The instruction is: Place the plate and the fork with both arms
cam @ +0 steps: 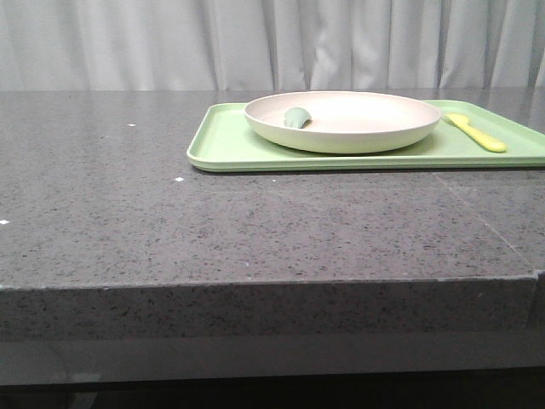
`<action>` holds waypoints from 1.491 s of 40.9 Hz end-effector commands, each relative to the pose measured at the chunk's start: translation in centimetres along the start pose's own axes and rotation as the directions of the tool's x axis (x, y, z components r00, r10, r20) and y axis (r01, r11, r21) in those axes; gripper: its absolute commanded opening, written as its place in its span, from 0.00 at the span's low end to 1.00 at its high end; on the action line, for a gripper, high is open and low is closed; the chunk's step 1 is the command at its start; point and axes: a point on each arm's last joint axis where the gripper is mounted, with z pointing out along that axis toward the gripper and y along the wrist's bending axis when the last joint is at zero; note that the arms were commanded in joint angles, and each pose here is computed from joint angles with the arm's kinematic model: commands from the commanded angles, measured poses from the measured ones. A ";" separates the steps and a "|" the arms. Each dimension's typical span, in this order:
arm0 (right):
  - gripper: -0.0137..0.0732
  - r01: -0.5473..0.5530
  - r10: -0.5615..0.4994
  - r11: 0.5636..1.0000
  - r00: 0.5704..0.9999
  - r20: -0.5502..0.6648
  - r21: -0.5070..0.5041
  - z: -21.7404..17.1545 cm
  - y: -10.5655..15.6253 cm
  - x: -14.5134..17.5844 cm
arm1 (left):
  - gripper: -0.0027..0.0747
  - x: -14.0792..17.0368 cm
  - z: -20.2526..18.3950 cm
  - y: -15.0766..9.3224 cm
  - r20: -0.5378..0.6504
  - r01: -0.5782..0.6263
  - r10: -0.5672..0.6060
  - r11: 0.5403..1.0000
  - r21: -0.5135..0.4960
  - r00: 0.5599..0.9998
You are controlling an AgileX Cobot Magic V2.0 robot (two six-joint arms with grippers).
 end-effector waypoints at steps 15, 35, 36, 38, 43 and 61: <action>0.09 -0.051 0.052 0.998 0.997 0.051 -0.027 1.1 0.0 6.0 | 0.01 -0.8 -0.2 -0.1 0.103 0.006 -0.007 1.000 0.008 0.995; 0.09 -0.051 0.053 0.998 0.997 0.058 -0.028 1.0 0.0 6.0 | 0.01 -0.8 -0.2 -0.1 0.103 0.006 -0.007 1.000 0.008 0.995; 0.09 -0.051 0.053 0.998 0.997 0.058 -0.028 1.0 0.0 6.0 | 0.01 -0.8 -0.2 -0.1 0.103 0.006 -0.007 1.000 0.008 0.995; 0.09 -0.051 0.053 0.998 0.997 0.058 -0.028 1.0 0.0 6.0 | 0.01 -0.8 -0.2 -0.1 0.103 0.006 -0.007 1.000 0.008 0.995; 0.09 -0.051 0.053 0.998 0.997 0.058 -0.028 1.0 0.0 6.0 | 0.01 -0.8 -0.2 -0.1 0.103 0.006 -0.007 1.000 0.008 0.995; 0.09 -0.051 0.053 0.998 0.997 0.058 -0.028 1.0 0.0 6.0 | 0.01 -0.8 -0.2 -0.1 0.103 0.006 -0.007 1.000 0.008 0.995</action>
